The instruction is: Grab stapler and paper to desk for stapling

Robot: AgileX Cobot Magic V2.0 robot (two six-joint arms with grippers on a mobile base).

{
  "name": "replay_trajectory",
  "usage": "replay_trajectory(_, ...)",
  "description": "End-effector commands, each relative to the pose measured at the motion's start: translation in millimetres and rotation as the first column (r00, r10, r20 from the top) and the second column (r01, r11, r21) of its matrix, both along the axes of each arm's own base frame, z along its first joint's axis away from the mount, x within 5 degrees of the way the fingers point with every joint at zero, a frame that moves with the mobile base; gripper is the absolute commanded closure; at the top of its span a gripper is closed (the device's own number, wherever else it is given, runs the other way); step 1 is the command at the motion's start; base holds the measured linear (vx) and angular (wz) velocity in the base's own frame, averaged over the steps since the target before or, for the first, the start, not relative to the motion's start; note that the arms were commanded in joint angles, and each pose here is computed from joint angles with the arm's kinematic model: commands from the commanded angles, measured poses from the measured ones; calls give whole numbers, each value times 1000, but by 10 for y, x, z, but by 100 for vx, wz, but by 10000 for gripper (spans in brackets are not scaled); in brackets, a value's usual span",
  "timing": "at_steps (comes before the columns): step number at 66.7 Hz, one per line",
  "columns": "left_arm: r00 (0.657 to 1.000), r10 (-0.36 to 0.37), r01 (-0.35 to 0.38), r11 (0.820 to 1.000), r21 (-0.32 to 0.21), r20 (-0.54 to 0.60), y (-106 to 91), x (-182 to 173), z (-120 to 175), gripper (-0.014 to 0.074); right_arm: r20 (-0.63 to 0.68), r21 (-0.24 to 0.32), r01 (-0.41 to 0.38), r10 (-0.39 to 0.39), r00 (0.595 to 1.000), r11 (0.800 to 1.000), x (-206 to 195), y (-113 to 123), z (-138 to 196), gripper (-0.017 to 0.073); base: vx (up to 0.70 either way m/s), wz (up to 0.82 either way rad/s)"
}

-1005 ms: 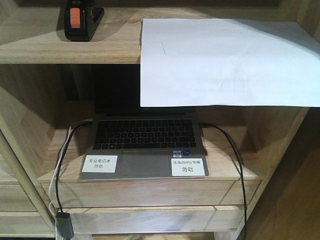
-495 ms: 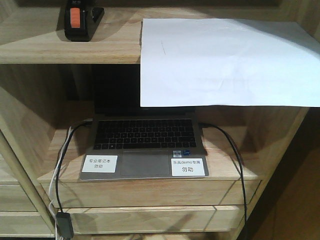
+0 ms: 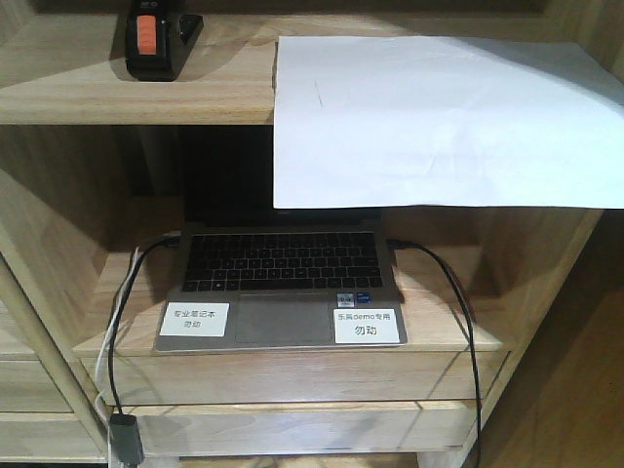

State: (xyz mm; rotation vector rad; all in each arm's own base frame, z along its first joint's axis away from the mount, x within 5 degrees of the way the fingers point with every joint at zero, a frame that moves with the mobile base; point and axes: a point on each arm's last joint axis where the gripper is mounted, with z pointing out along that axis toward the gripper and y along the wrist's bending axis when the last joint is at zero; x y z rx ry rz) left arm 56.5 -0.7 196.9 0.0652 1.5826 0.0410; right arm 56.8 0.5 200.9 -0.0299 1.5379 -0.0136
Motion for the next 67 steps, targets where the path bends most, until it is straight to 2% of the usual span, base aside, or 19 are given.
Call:
replay_trajectory(1,998,-6,7,1000,-12,65,-4,0,-17,601,83,-2,-6,6,997,1000,-15,6,63,568,0,0)
replay_trajectory(11,980,-10,7,1000,14,199,-8,-14,105,601,83,-2,-6,6,997,1000,-15,6,63,568,0,0)
replay_trajectory(16,951,-12,10,1000,9,308,-10,-41,218,601,83,-2,-6,6,997,1000,-15,6,63,568,0,0)
replay_trajectory(21,901,-13,22,1000,-17,434,-10,-95,394,601,83,-2,-6,6,997,1000,-15,6,63,568,0,0)
replay_trajectory(26,873,-13,23,1000,-14,488,-10,-146,577,601,83,-2,-6,6,997,1000,-15,6,63,568,0,0)
replay_trajectory(30,869,-12,18,1000,-7,495,-9,-177,739,601,83,-2,-6,6,997,1000,-15,6,63,568,0,0)
replay_trajectory(40,901,-9,12,1000,-5,434,-5,-174,1162,601,83,-2,-6,6,997,1000,-15,6,63,568,0,0)
replay_trajectory(49,959,-4,6,1000,-5,283,-2,-66,1479,601,83,-2,-6,6,997,1000,-15,6,63,568,0,0)
replay_trajectory(54,980,-2,3,1000,-7,198,-1,27,1617,601,83,-2,-6,6,997,1000,-15,6,63,568,0,0)
replay_trajectory(60,993,0,1,1000,-9,115,-1,112,1711,601,83,-2,-6,6,997,1000,-15,6,63,568,0,0)
replay_trajectory(67,995,1,0,1000,-9,100,-2,166,1765,601,83,-2,-6,6,997,1000,-15,6,63,568,0,0)
